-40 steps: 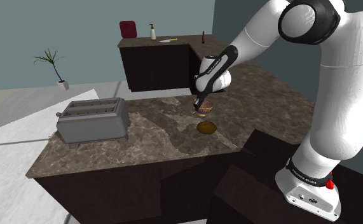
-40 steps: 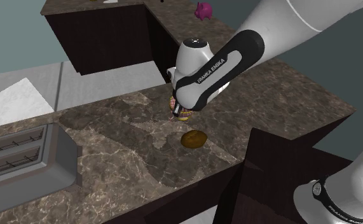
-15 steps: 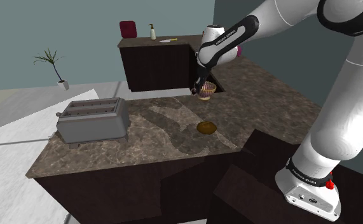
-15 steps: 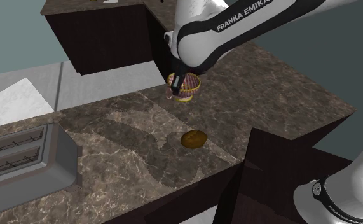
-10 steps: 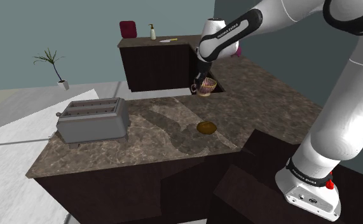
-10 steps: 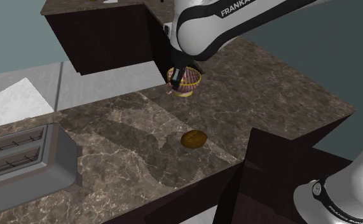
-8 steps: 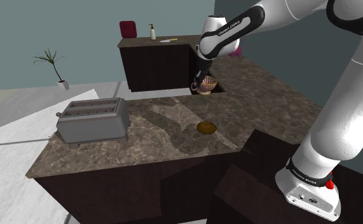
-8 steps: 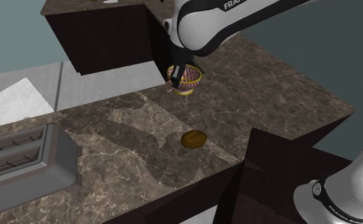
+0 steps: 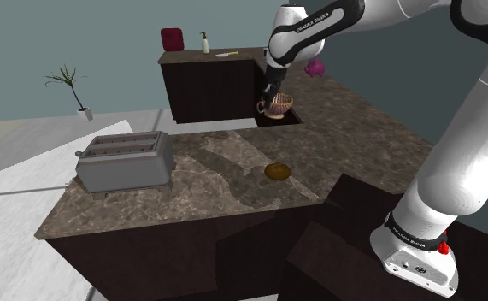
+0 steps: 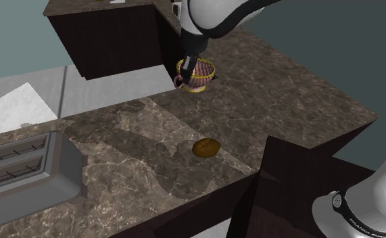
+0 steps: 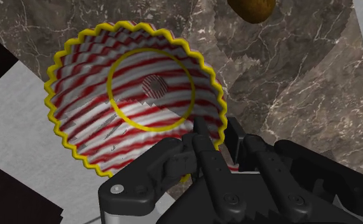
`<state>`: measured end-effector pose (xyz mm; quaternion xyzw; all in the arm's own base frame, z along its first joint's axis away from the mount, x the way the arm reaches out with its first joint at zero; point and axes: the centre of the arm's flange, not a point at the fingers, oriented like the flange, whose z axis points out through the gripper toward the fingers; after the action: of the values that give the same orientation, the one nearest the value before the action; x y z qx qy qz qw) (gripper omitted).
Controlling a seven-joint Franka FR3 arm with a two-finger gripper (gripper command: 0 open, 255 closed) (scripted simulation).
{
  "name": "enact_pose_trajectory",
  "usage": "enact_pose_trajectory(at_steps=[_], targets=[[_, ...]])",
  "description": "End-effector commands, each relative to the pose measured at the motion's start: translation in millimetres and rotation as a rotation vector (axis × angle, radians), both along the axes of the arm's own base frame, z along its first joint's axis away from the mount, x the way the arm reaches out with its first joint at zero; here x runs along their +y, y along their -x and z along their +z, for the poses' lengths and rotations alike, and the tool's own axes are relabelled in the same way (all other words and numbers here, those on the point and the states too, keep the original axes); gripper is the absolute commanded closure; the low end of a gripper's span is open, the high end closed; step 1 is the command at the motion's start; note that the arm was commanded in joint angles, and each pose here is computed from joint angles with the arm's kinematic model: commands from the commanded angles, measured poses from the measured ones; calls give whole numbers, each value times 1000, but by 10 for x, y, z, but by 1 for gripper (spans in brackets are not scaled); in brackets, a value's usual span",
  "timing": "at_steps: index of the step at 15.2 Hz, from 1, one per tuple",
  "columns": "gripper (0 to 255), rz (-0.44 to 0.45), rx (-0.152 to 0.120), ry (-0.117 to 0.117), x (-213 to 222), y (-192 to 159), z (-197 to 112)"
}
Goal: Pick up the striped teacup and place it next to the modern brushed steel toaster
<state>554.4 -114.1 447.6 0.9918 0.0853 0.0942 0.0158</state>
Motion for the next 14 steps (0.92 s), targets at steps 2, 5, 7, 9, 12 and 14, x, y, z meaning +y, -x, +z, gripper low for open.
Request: enact_pose_trajectory(at_steps=[2,5,7,9,12,14], targets=[[255,0,0,0,-3,6,159],[255,0,0,0,-3,6,318],[255,0,0,0,111,-60,319],[255,0,0,0,340,-192,320],[255,0,0,0,683,-390,321],[255,0,0,0,912,-522,322]])
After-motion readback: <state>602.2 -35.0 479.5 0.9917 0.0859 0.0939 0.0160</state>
